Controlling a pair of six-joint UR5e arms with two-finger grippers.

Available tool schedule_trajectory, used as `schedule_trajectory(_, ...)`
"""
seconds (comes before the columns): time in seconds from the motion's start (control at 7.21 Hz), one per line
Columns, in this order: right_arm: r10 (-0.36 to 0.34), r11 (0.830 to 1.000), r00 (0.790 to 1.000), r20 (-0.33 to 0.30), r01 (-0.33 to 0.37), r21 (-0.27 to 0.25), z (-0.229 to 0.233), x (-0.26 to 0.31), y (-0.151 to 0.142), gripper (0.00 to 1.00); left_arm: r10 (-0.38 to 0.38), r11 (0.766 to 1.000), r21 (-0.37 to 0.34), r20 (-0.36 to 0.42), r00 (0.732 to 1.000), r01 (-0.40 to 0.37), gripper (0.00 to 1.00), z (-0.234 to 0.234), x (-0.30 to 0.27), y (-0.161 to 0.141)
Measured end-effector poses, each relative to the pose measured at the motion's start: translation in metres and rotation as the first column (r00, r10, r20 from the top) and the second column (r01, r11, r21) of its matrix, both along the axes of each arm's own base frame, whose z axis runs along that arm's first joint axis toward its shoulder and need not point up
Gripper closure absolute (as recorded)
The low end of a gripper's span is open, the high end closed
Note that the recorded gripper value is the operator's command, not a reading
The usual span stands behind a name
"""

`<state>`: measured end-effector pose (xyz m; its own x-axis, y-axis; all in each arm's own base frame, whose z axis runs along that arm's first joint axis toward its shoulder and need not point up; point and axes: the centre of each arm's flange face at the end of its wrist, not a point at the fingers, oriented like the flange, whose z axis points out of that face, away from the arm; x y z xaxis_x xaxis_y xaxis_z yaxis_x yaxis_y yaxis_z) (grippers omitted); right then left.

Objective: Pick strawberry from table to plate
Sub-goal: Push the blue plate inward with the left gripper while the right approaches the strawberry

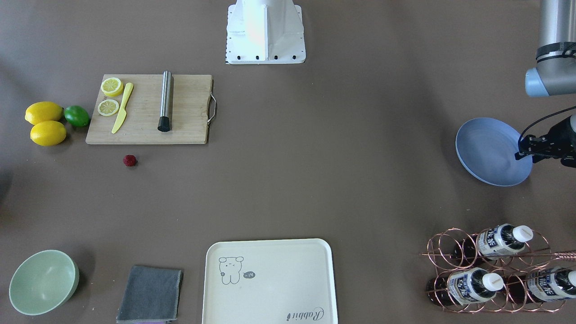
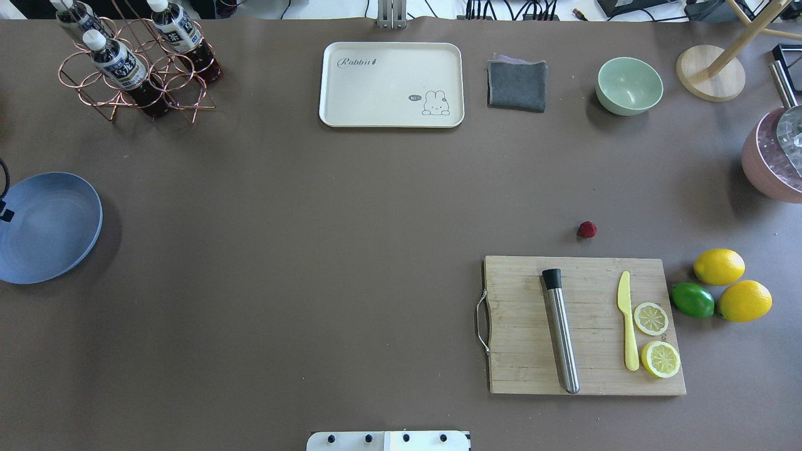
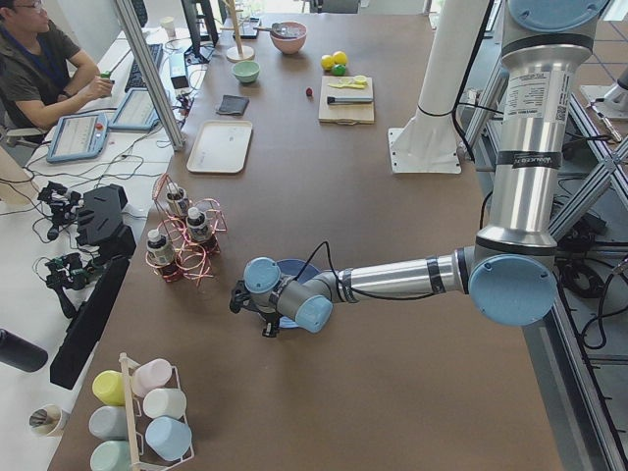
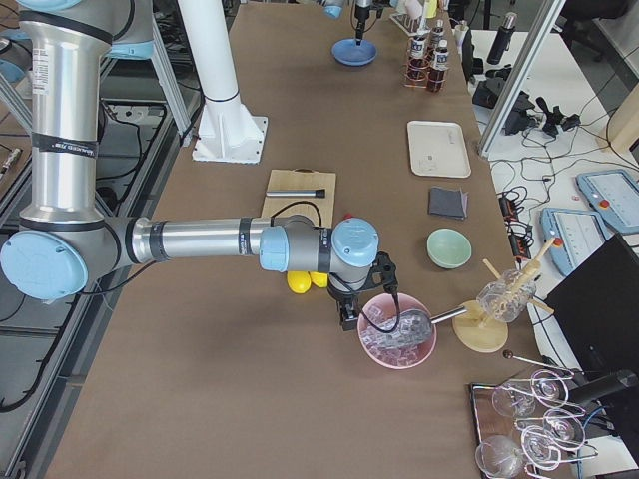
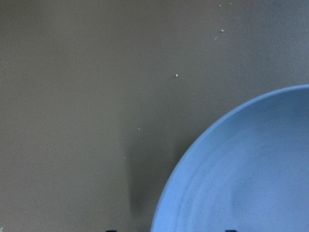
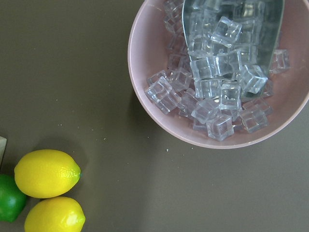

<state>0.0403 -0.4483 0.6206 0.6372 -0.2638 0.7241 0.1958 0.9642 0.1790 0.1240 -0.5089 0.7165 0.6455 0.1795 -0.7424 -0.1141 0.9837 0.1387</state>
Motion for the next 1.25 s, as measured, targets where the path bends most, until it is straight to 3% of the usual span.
schedule_trajectory(0.55,0.017,1.0,1.0,0.005,-0.017,-0.003,-0.008,-0.001,-0.006,0.0,-0.014,1.0,-0.004,-0.027,1.0,0.014,1.0,-0.017,0.003,-0.005)
schedule_trajectory(0.97,0.113,0.991,0.992,0.059,-0.108,-0.078,-0.08,-0.047,-0.05,0.0,-0.129,0.989,-0.093,-0.168,0.977,0.114,1.0,-0.122,0.02,-0.014)
schedule_trajectory(1.25,0.127,0.984,0.989,0.073,-0.116,-0.137,-0.132,-0.119,-0.062,0.0,-0.19,0.973,-0.173,-0.234,0.954,0.151,1.0,-0.213,0.065,0.006)
